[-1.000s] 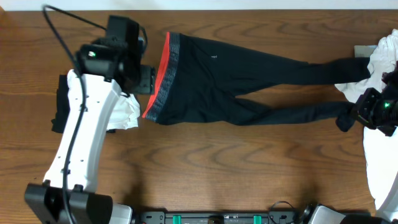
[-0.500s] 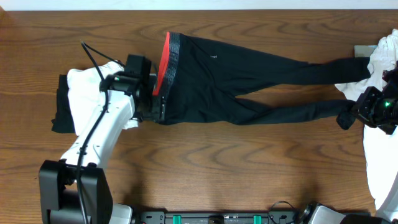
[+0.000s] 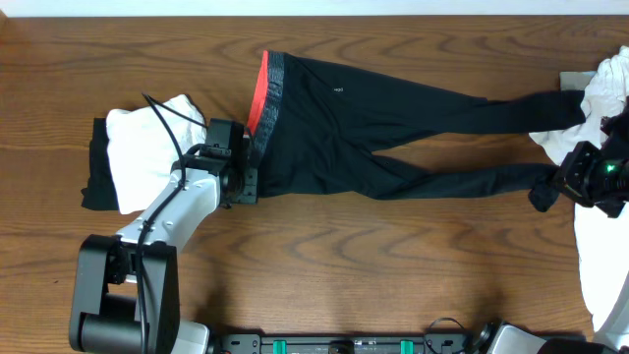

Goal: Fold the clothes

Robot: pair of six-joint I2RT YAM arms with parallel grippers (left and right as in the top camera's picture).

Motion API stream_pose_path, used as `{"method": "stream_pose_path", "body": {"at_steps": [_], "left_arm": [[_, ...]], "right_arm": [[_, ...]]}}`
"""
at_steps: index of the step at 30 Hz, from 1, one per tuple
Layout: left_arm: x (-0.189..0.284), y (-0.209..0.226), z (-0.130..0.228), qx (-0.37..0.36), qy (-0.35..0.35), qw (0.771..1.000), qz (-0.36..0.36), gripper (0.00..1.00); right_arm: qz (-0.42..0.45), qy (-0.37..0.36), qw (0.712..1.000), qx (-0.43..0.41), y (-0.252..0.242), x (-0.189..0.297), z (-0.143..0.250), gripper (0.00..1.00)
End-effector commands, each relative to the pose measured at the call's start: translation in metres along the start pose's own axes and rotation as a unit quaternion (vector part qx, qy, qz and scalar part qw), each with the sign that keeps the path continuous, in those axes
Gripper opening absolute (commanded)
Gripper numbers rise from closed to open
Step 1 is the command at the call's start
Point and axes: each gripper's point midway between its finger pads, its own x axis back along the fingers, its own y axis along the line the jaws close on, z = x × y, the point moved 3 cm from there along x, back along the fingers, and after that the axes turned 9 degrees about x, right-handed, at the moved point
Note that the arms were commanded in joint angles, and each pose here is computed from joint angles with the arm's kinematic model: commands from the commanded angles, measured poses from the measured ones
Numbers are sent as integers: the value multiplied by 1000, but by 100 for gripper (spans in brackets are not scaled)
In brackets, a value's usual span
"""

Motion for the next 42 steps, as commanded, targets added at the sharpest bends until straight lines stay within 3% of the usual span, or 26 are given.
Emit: {"method": "stream_pose_path", "body": {"at_steps": [1,4,9,15,19,29,31,32,33,42], "left_arm": [[-2,3,-6,-2,-13,1000,-7,31],[-2,3,-7,-1,-17,1000,-8,6],[6,29,-7,27,-15,997,-72,6],[28,62,-24,86,-56,990,-101,6],[38,63,-34,98,-78,989,-78,6],[38,54,-35,89,-77,992,-54,7],[38,54,-34,89,-76,992,-52,6],[38,53,-34,89,-75,992,-51,6],[38,53,-34,89,-75,992,-51,6],[38,52,-34,89,-74,992,-47,6]], "right_arm": [[-25,-6,1000,5,9,7,0,1],[-38,-3,999,4,12,7,1,1],[-8,-5,1000,7,1,8,0,1],[131,-18,989,-71,-57,13,-6,1],[122,4,988,-93,-67,3,-8,7],[92,90,987,-93,-74,-45,-14,8],[64,100,991,-66,-68,-51,-14,15],[43,104,993,-46,-62,-51,-13,24],[32,109,993,-36,-57,-52,-11,28],[77,178,981,-11,-55,-74,19,39]]}}
